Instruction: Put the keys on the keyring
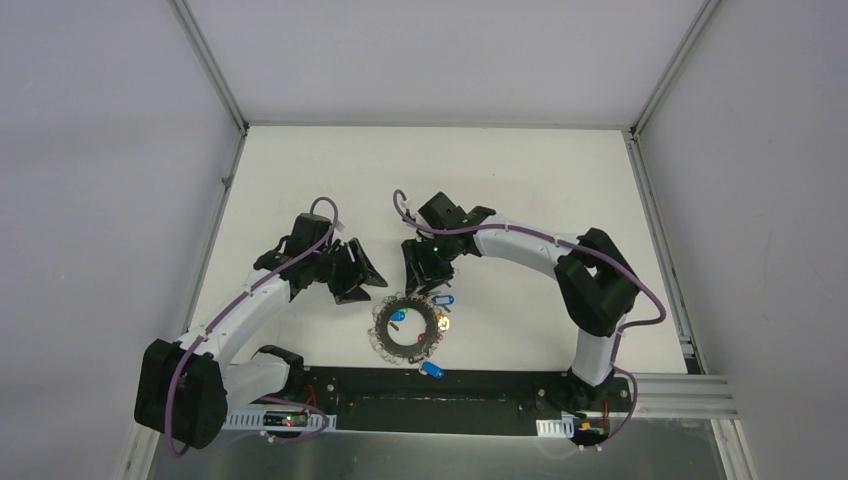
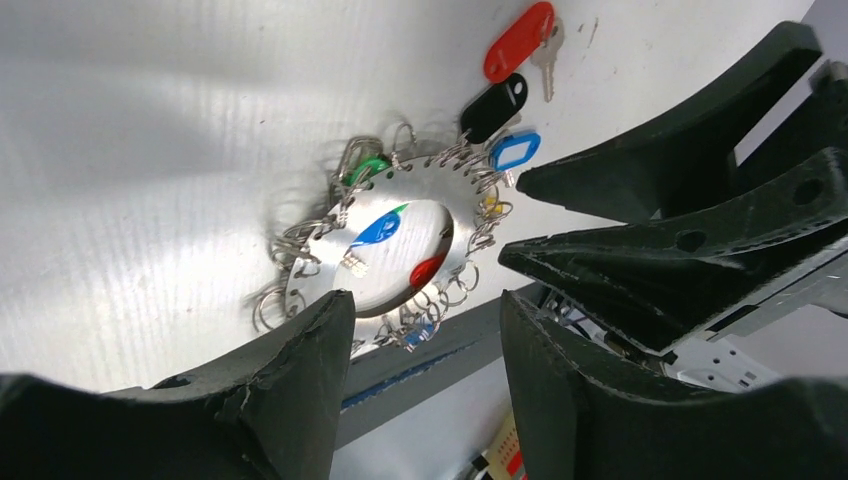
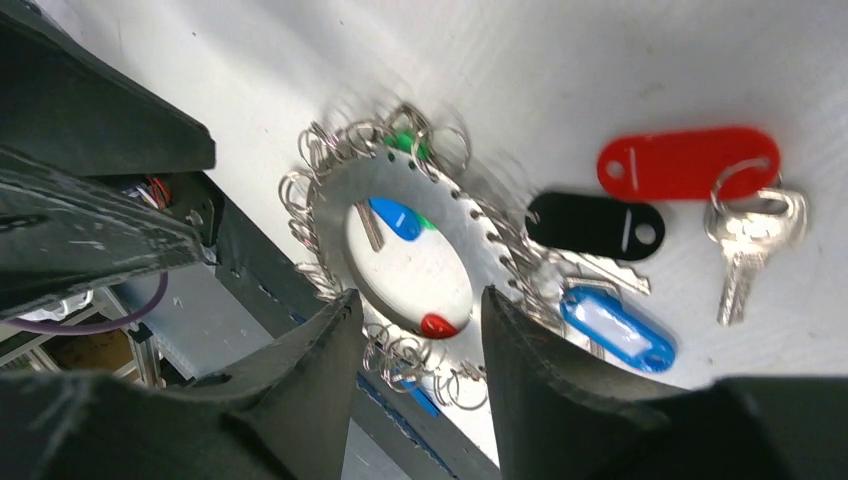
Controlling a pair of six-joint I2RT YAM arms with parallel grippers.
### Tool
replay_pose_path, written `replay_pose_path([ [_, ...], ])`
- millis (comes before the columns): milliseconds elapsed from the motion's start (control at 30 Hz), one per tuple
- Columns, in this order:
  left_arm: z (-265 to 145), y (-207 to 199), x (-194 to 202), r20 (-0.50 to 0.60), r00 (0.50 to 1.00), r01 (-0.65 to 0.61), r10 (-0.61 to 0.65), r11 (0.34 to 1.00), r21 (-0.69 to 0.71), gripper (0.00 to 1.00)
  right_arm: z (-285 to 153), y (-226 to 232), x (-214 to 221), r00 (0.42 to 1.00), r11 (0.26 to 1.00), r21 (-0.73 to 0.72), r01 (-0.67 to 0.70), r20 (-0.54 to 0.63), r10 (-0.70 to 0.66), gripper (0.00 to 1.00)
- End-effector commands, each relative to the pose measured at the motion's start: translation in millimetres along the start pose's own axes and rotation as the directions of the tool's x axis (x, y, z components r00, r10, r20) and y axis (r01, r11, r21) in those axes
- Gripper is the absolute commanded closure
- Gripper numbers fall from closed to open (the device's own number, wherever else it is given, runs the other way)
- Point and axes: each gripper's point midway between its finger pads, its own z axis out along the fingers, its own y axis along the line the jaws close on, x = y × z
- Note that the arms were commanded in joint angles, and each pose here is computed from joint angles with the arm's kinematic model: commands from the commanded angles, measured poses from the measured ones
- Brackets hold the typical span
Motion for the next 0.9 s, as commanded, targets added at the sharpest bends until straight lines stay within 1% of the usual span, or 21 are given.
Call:
replay_pose_path([
  [0, -7.4, 2.3, 5.2, -0.044, 0.999, 0.004, -0.002, 0.999, 0.047, 0.44, 2.2, 21.5, -19.9, 0.999, 0.998, -0.049, 0.049, 0.018, -0.048, 0.52],
  [67, -7.2, 5.2, 4.0, -0.039, 0.999, 0.009, -0.008, 0.999, 0.041, 0.45, 6.3, 27.4, -23.8, 0.999, 0.997, -0.067, 0.041, 0.014, -0.04, 0.52],
  [200, -6.0, 0.1, 3.8, -0.068, 0.998, -0.001, 0.005, 0.999, 0.053, 0.59, 12.8, 38.4, -22.9, 1.0, 0.993, -0.118, 0.019, 0.004, -0.019, 0.55],
  [233, -5.7, -0.7, 3.1, -0.074, 0.997, -0.003, 0.007, 0.999, 0.05, 0.6, 14.1, 40.4, -23.0, 1.0, 0.992, -0.126, 0.017, 0.004, -0.016, 0.56],
  [333, -4.2, 3.5, -3.5, -0.056, 0.998, -0.016, 0.016, 1.0, 0.009, 0.61, 17.4, 43.3, -24.5, 1.0, 0.992, -0.124, 0.014, 0.002, -0.014, 0.58],
  [433, -5.9, 14.9, -11.4, -0.025, 0.999, -0.025, 0.023, 0.997, -0.079, 0.6, 22.1, 42.8, -27.7, 1.0, 0.996, -0.09, 0.006, 0.004, -0.005, 0.62],
  [533, -12.4, 32.0, -19.7, 0.025, 0.999, -0.036, 0.042, 0.981, -0.191, 0.58, 31.8, 44.3, -29.4, 1.0, 0.999, -0.038, 0.003, 0.003, -0.003, 0.68],
  [633, -20.4, 45.9, -26.5, 0.081, 0.995, -0.032, 0.056, 0.961, -0.274, 0.58, 42.2, 43.1, -28.2, 1.0, 0.999, 0.031, 0.01, -0.004, -0.01, 0.69],
  [733, -24.5, 53.8, -27.2, 0.113, 0.992, -0.021, 0.058, 0.952, -0.304, 0.59, 50.7, 42.0, -27.2, 1.0, 0.996, 0.088, 0.026, -0.008, -0.026, 0.69],
  [867, -26.6, 57.8, -22.5, 0.124, 0.991, -0.009, 0.049, 0.953, -0.303, 0.59, 56.3, 44.5, -31.5, 0.998, 0.99, 0.127, 0.063, 0.013, -0.065, 0.69],
])
